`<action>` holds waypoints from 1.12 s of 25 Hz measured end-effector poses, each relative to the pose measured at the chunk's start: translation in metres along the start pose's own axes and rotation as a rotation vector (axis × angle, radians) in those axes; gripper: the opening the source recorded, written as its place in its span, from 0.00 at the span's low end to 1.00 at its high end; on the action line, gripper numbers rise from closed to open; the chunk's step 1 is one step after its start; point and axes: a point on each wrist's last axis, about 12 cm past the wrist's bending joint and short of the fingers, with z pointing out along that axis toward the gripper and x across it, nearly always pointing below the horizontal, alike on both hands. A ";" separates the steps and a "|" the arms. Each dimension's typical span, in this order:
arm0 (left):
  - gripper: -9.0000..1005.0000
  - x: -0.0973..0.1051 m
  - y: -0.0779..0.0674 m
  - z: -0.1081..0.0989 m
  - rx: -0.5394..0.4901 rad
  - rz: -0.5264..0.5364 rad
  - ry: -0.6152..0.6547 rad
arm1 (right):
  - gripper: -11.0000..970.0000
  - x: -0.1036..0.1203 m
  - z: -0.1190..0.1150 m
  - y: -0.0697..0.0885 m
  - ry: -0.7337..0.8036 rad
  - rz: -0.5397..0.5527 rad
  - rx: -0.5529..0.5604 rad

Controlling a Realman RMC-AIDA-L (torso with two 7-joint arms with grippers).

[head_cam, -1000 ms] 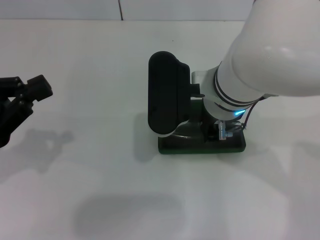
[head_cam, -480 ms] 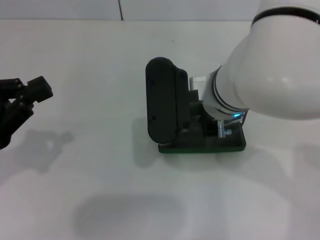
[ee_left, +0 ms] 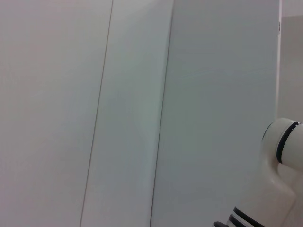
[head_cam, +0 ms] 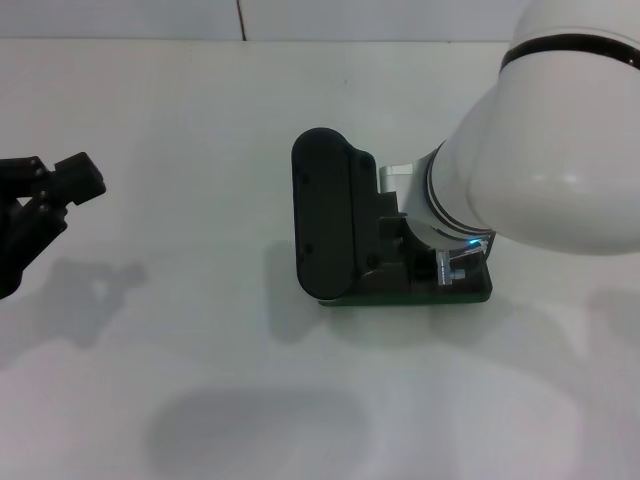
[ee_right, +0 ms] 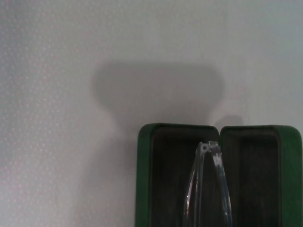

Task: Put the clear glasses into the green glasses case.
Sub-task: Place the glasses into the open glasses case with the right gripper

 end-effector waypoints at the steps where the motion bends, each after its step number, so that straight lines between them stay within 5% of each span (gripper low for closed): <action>1: 0.06 0.000 0.000 0.000 0.000 0.000 0.000 | 0.11 0.000 0.000 0.000 0.000 0.002 -0.001; 28: 0.06 0.003 -0.002 -0.001 -0.005 -0.008 -0.002 | 0.13 0.001 0.001 0.003 0.002 0.008 -0.018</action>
